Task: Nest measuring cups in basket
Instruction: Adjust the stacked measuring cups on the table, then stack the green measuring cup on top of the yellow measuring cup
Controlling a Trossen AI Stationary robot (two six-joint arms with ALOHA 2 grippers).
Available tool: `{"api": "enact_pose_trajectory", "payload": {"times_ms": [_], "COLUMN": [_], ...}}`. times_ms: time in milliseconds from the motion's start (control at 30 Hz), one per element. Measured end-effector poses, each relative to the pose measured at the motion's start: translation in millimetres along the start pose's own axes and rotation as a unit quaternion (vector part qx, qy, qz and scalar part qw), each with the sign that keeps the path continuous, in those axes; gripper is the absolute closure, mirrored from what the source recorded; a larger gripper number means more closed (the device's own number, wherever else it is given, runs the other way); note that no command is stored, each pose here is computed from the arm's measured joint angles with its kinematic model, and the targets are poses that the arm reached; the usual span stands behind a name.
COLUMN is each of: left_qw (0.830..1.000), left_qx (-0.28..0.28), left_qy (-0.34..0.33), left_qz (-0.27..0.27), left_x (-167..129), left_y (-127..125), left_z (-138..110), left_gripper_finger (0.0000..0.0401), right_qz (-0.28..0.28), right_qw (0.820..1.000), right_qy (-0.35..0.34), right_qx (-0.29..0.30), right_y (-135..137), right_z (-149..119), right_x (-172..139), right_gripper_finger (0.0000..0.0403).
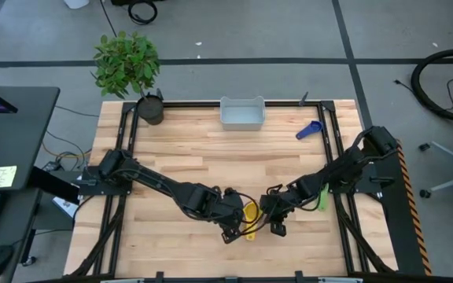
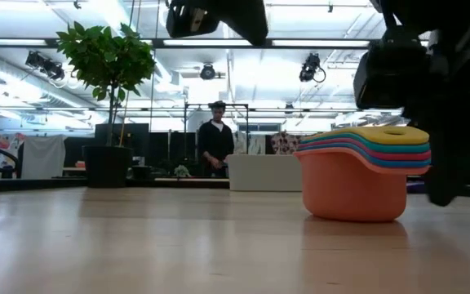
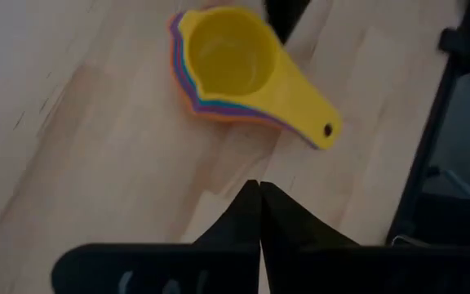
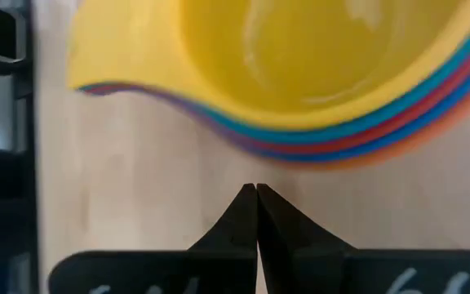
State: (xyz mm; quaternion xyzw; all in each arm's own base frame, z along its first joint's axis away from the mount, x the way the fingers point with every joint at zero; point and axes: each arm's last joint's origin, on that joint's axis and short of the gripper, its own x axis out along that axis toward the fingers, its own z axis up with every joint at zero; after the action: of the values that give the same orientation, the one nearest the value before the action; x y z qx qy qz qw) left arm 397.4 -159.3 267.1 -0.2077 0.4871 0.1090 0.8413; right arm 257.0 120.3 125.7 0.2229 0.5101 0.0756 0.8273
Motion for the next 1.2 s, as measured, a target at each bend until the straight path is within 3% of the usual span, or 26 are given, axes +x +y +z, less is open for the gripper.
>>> {"api": "enact_pose_trajectory", "payload": {"times_ms": [400, 700, 933, 1200], "left_qw": [1.0, 1.0, 1.0, 0.999], "left_qx": [-0.012, -0.013, -0.006, -0.01], "left_qy": [0.011, 0.016, 0.01, -0.014], "left_qz": [0.016, 0.023, 0.027, 0.048], "left_x": [-3, -3, -6, -31], "left_y": [4, 5, -1, -5], "left_z": [-2, -4, -10, -21], "left_gripper_finger": [0.0401, 0.0401, 0.0401, 0.0401], "right_qz": [-0.042, -0.035, 0.003, -0.085], "right_qw": [0.995, 0.987, 0.991, 0.991], "right_qy": [-0.083, -0.152, -0.127, -0.039], "right_qx": [-0.037, -0.035, -0.053, -0.092], "right_y": [-11, -25, -17, 11], "right_z": [18, 42, 48, 56], "right_x": [-1, -8, -27, -102], "right_gripper_finger": [0.04, 0.04, 0.04, 0.04]}}
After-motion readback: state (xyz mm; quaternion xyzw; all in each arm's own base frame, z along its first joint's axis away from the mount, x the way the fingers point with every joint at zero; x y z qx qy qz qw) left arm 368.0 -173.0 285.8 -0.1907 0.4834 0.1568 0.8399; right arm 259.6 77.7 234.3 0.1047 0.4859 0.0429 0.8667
